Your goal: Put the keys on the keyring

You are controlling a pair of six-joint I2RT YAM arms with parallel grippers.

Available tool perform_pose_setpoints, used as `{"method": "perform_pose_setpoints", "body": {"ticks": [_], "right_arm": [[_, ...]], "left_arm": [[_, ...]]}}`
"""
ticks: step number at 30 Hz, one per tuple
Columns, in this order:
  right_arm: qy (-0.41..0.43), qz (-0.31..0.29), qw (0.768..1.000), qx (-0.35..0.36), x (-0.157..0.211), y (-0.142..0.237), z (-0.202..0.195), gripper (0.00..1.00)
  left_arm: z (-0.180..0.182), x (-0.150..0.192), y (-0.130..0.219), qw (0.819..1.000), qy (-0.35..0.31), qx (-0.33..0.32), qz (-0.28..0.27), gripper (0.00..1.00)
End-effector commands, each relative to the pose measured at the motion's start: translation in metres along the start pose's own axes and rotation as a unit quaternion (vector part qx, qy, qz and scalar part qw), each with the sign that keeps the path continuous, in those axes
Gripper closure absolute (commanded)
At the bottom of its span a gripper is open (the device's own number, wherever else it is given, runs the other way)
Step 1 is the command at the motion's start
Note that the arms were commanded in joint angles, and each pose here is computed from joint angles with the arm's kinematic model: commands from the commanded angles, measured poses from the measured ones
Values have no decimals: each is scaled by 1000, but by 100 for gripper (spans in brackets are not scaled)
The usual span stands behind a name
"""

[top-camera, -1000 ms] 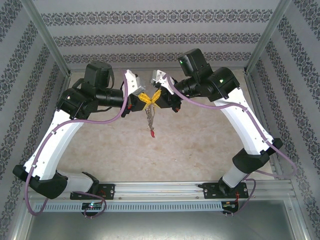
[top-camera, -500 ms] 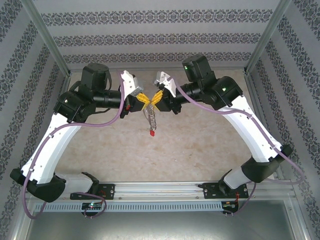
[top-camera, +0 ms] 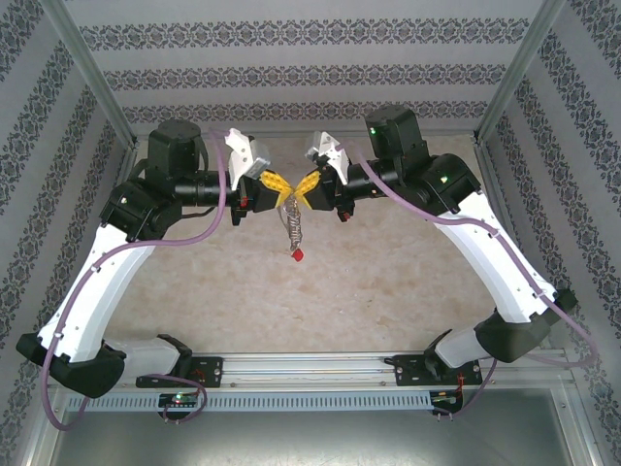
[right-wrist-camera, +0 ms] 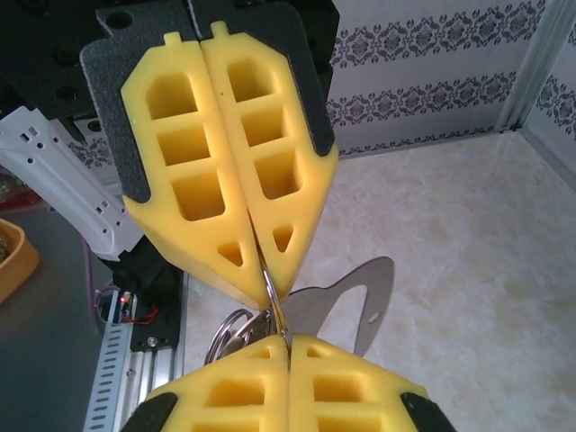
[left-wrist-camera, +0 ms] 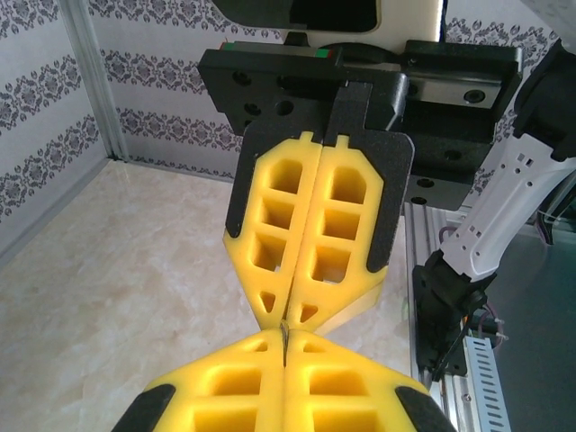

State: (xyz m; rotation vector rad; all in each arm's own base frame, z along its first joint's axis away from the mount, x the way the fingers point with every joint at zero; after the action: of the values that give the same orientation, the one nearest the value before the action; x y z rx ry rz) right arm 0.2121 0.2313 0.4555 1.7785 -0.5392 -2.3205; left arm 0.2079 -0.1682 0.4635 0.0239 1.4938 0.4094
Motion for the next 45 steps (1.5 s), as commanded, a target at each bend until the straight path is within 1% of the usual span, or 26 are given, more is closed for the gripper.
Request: {"method": "perform_pose_setpoints", "body": {"ticks": [1, 7, 9, 12, 16, 20, 25, 30, 33, 39, 45], "right_arm": [[4, -13, 1000, -9, -3, 6, 4, 98], [1, -15, 1000, -18, -5, 5, 4, 98], [2, -20, 1000, -21, -7, 5, 4, 97], [4, -34, 999, -26, -11, 6, 5, 93], [9, -54, 998, -33, -15, 7, 8, 91], [7, -63, 997, -39, -18, 7, 8, 91], [3, -71, 997, -44, -19, 4, 7, 91], [5, -80, 996, -45, -24, 4, 6, 89], [9, -85, 996, -38, -26, 4, 6, 91], [11, -94, 995, -29, -27, 11, 6, 100], [6, -108, 994, -31, -30, 18, 7, 100]], "left_arm": [[-3, -19, 12, 998, -26, -4, -55, 100], [-2, -29, 17, 995, -22, -1, -100, 100], [-1, -33, 19, 993, -20, 3, -112, 100], [0, -36, 20, 991, -14, 10, -131, 100], [2, -37, 19, 989, -7, 15, -147, 100], [2, -39, 19, 987, -4, 17, -159, 100], [2, -41, 19, 986, -1, 23, -168, 100], [1, -45, 20, 984, -2, 29, -174, 100], [1, -46, 21, 985, -3, 28, -173, 100], [1, -43, 21, 986, -3, 27, -167, 100], [1, -40, 22, 987, -5, 23, -160, 100]]}}
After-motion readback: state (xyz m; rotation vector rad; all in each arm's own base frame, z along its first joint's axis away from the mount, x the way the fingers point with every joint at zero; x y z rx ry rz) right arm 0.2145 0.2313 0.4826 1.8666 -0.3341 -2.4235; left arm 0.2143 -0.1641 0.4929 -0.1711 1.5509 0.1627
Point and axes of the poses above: each hand's point on the last joint's axis, 136 mm out from that joint toward the fingers, its own y axis back along the fingers, its own z axis along the line the jaws close on, x = y × z, the point moved 9 cm from there along y, back along the fingers, and after that the axes turned 8 degrees about -y, right-handed, at the moved point
